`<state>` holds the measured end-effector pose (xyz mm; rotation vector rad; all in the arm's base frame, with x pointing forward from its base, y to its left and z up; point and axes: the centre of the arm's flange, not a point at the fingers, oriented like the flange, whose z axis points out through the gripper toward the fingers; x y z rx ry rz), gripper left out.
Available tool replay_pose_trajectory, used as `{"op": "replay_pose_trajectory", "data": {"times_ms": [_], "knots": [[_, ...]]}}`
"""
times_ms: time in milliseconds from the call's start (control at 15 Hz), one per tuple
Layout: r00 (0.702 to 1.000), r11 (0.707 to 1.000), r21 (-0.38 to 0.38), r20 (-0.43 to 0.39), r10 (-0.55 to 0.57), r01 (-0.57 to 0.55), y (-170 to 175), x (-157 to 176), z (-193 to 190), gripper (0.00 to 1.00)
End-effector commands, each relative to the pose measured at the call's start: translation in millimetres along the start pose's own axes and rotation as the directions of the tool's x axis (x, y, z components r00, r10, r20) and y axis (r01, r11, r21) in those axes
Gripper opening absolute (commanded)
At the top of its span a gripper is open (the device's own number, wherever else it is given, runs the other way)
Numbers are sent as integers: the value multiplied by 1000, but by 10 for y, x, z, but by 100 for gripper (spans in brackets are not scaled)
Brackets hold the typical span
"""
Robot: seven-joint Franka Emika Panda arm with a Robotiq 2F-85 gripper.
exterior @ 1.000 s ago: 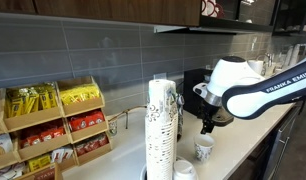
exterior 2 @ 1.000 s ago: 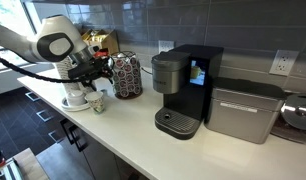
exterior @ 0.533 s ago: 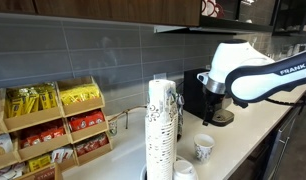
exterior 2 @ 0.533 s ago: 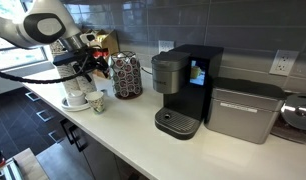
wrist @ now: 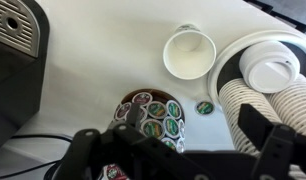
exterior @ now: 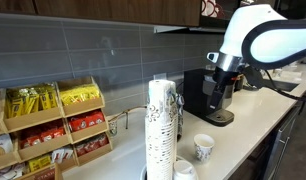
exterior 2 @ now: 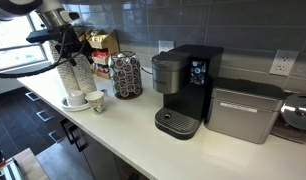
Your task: Put the cup on the table
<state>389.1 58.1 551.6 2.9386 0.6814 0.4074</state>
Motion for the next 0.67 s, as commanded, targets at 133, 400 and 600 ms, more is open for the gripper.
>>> {"op": "replay_pose_trajectory", "data": {"times_ms": [133,400,600], "knots": [[997,997,8,-14,70,-70,-98,-167,-347,100],[998,998,-10,-29,58,-58,-53,-126,-347,100],[998,998,-11,-30,61,-62,-58,-133,-360,100]]}}
